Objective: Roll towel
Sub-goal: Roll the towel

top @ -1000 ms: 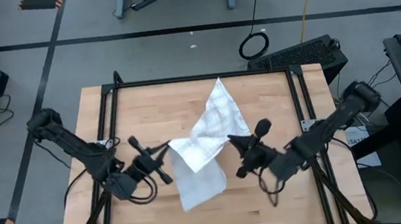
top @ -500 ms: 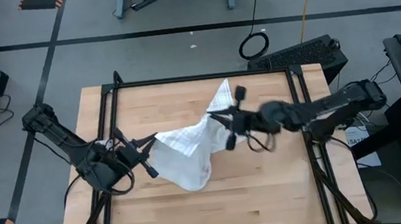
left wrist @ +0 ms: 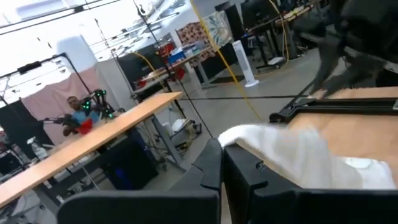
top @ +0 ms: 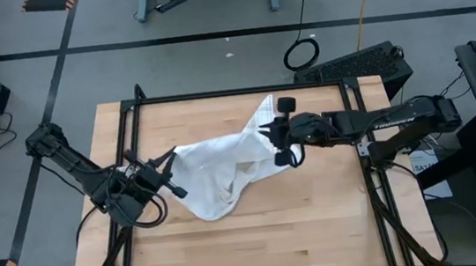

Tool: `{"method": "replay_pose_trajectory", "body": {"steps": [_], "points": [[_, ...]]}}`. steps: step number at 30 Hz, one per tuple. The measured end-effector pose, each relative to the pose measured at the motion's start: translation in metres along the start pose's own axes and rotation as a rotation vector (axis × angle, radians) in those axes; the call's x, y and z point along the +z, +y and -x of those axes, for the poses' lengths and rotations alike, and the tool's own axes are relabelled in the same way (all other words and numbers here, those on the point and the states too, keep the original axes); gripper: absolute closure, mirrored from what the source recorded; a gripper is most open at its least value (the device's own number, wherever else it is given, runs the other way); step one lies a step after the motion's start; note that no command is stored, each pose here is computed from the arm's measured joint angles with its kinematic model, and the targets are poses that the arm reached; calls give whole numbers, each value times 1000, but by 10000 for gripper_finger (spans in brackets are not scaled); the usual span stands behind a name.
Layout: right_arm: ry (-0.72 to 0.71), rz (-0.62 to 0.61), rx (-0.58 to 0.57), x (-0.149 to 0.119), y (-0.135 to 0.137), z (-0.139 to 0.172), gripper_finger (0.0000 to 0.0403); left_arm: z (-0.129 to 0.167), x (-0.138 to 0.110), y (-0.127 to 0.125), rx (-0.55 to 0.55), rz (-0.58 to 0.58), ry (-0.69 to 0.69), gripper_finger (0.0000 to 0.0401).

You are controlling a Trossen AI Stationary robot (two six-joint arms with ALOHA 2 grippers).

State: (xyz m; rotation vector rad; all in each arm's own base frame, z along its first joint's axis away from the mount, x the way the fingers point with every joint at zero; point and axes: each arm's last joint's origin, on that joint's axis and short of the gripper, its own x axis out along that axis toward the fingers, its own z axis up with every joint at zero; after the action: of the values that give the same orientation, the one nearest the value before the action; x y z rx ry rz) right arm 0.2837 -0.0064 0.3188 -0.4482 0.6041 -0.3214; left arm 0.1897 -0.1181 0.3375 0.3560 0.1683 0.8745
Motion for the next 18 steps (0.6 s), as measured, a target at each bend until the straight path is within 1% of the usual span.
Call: {"method": "replay_pose_trajectory", "body": {"steps": [4,6,9,11,13,15,18], "points": [[187,-14,52,-21,-1,2,310,-4,0,0,-9,-1,5,395],[254,-34,138,-34,3,-1,297,-8,0,-2,-66,0,5,395],[291,-110,233,-51,12,-8,288,-20,-1,-5,-190,2,11,395],[322,-149,245,-63,19,-12,287,-29,-2,-5,-248,4,19,395],[350,-168,249,-74,27,-15,287,-37,-3,-5,-275,-6,32,395],[367,-182,245,-85,33,-18,287,-44,-7,-3,-258,-34,53,395],[365,-185,196,-99,40,-23,287,-51,-11,-1,-226,-47,81,395]]}}
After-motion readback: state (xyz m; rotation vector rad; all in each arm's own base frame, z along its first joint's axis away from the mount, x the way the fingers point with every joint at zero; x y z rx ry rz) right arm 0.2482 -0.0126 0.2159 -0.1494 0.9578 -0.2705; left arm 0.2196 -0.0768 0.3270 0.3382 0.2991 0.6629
